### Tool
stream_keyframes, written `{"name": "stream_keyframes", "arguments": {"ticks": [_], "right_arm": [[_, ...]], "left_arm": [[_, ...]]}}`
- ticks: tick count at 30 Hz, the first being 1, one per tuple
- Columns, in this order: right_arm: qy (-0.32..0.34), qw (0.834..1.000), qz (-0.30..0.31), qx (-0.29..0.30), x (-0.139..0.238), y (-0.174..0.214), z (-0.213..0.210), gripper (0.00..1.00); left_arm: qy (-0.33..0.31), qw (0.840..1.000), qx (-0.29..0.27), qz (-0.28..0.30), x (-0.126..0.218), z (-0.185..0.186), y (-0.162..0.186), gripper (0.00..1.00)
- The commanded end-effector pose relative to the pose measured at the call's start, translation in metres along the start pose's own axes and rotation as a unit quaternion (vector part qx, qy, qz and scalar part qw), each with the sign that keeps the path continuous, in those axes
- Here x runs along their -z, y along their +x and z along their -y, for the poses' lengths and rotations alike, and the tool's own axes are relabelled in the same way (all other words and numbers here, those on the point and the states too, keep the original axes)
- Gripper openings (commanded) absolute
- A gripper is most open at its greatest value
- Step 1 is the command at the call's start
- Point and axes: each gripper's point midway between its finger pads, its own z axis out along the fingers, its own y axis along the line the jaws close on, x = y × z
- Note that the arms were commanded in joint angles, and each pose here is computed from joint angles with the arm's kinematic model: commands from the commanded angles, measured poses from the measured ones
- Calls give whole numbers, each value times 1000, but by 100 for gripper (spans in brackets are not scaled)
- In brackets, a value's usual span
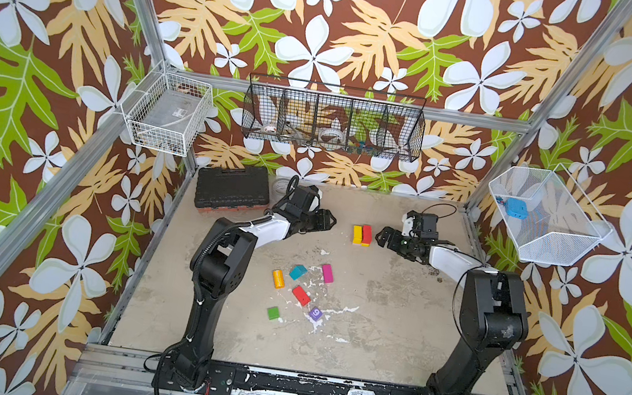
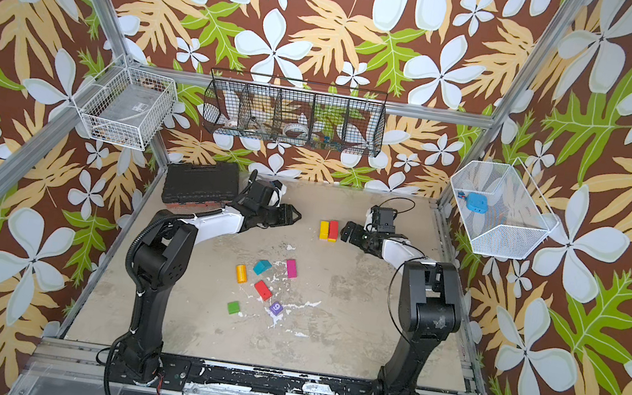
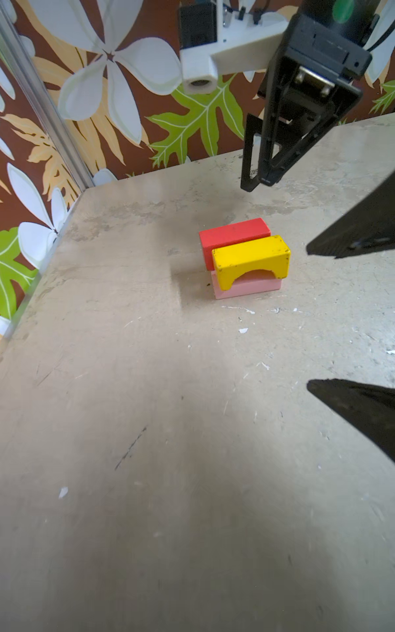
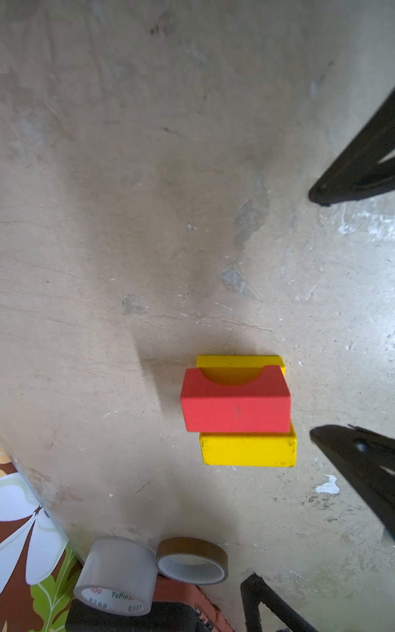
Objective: Build the wood block tower
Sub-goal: 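Open the left gripper to release the yellow block while the right gripper approaches, then grasp the tilted red block with the right gripper while the left withdraws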
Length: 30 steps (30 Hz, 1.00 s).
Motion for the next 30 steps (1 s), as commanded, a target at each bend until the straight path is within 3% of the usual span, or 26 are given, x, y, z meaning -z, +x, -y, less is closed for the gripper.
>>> {"name": "stream_keyframes", "arguments": {"ticks": [1, 18, 30], "right_arm": [[-4, 1000, -13, 5, -7, 3, -2, 100], [1, 998, -55, 19, -46, 18, -10, 100], [8, 999, -43, 23, -33, 14, -11, 100]], "left_arm": [[-13, 1000, -14, -6, -10, 1, 5, 58], [-40, 998, -32, -32, -58, 7, 21, 55], [-44, 998, -33, -35, -71, 6, 19, 54]]}}
